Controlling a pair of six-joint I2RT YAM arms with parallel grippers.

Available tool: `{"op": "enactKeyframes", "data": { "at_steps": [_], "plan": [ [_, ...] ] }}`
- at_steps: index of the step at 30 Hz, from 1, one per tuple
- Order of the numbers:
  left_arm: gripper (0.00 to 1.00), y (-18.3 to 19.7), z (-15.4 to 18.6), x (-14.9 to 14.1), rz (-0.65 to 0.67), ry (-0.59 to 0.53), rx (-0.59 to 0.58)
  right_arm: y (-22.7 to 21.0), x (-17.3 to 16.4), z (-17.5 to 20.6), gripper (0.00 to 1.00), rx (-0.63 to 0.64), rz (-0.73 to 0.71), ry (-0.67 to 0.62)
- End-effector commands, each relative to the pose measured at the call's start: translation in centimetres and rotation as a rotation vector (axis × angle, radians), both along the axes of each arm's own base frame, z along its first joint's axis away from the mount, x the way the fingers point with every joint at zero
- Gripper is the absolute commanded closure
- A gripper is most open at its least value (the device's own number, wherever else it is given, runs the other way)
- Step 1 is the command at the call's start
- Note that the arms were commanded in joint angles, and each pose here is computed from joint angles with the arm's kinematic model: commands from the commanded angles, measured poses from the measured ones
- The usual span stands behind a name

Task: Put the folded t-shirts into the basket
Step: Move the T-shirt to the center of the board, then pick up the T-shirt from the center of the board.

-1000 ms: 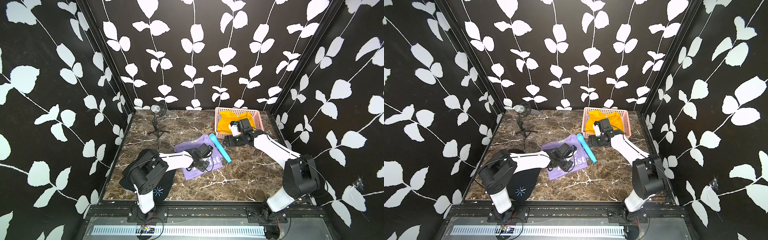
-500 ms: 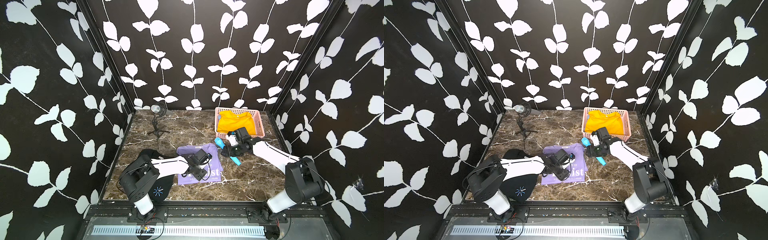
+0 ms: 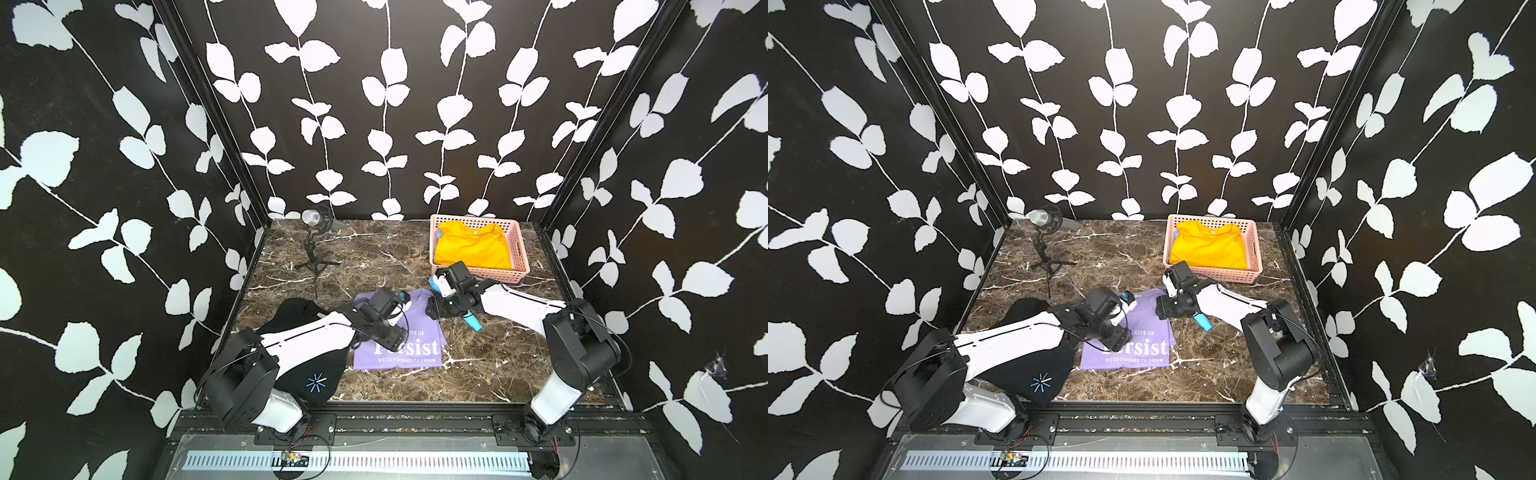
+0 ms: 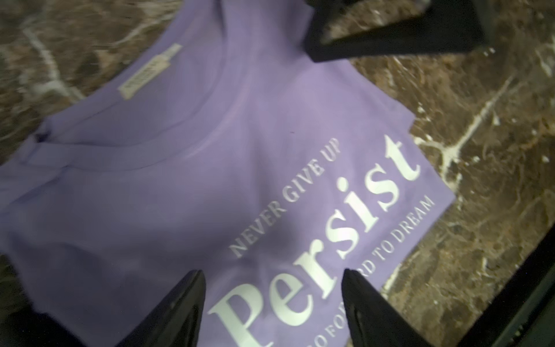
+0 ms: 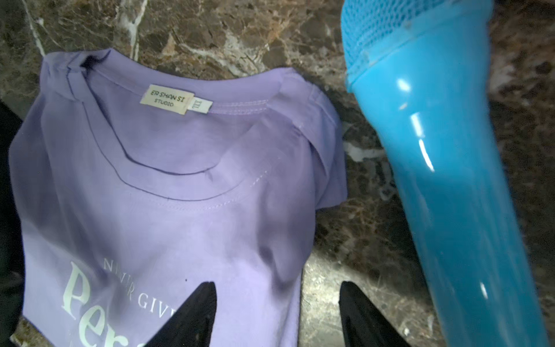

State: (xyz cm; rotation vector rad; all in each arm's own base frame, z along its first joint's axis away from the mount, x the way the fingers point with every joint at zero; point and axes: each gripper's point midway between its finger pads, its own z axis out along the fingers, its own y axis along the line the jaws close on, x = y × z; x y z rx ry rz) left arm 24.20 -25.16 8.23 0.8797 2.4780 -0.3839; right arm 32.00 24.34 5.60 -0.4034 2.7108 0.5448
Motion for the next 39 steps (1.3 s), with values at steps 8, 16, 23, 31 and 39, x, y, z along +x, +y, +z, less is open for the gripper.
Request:
{"op": "enactKeyframes", "data": {
  "at_steps": [8, 16, 23, 31, 39],
  "plan": [
    [0.28, 1.6, -2.6, 2.2, 0.153, 0.072, 0.015, 0.9, 1.1, -2.3, 0.46, -0.129, -0.022, -0.038],
    [0.29, -0.5, -3.5, 0.2, 0.093, 0.146, -0.030, -2.3, -1.8, -2.8, 0.61, -0.219, -0.033, 0.004],
    [0.25, 1.1, -1.4, 2.9, 0.178, 0.022, -0.035, -2.8, -1.6, -1.2, 0.56, -0.202, -0.042, -0.031],
    [0.23, 4.5, -0.3, 7.5, 0.334, -0.051, -0.024, -2.1, 0.4, -2.0, 0.38, -0.152, -0.084, -0.030],
    [0.23, 5.2, -3.0, 8.8, 0.353, 0.014, 0.059, -1.3, 1.3, -2.9, 0.35, -0.146, -0.084, -0.023]
  ]
}}
